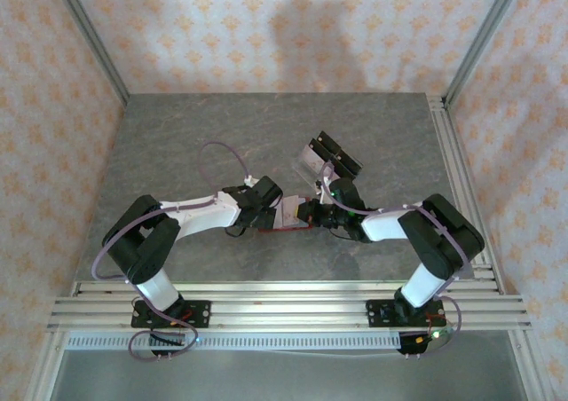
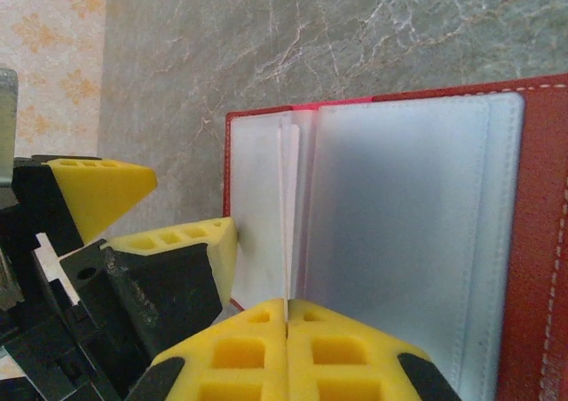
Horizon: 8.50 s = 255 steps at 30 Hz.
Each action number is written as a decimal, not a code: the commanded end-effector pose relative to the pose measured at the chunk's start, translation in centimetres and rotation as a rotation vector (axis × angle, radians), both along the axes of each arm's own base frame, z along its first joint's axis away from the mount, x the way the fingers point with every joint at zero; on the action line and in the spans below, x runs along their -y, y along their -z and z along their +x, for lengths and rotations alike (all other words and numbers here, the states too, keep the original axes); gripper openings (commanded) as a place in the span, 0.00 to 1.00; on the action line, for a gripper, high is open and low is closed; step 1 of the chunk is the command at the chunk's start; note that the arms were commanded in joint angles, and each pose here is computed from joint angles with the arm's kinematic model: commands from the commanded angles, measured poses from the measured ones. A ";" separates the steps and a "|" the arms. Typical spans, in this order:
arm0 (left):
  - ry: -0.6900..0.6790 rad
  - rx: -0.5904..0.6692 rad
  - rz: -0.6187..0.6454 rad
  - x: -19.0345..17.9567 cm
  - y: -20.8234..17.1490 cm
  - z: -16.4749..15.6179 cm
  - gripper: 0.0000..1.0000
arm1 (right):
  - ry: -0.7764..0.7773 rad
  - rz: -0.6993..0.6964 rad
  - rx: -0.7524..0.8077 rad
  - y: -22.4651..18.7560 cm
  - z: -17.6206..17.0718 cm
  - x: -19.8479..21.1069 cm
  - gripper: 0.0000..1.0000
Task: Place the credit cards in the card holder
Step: Insert the credit card into the card slot, then flip over the card slot in the card holder.
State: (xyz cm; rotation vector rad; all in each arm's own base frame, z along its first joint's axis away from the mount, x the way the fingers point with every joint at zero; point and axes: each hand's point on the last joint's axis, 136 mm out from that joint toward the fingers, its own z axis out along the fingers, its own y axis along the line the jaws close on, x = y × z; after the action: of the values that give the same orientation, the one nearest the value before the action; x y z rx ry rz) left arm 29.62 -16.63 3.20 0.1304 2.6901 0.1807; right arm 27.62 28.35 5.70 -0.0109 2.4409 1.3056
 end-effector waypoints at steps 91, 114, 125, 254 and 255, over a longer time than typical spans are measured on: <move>-0.232 -0.061 -0.017 -6.1 -1.1 -0.4 1.00 | -0.107 -0.496 -0.161 2.3 1.4 -0.3 0.04; -0.215 -0.121 -0.022 -5.4 2.2 -0.6 1.00 | -0.181 -0.499 -0.164 2.5 1.5 -4.0 0.03; -0.209 -0.126 -0.037 -5.0 2.4 -0.5 1.00 | -0.216 -0.443 -0.150 1.7 1.8 -6.6 0.03; -0.201 -0.046 -0.040 -5.1 -1.6 1.1 1.00 | 0.067 -0.456 -0.232 1.5 -0.9 0.5 0.26; -0.201 -0.047 -0.040 -5.1 -1.5 1.1 1.00 | 0.066 -0.456 -0.232 1.5 -0.9 0.5 0.26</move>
State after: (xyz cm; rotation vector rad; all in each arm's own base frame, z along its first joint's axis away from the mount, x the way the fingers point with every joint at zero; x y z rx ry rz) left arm 30.53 -12.39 4.17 -0.1356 2.7701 0.1511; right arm 26.14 27.38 3.70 0.1003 2.8779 0.7121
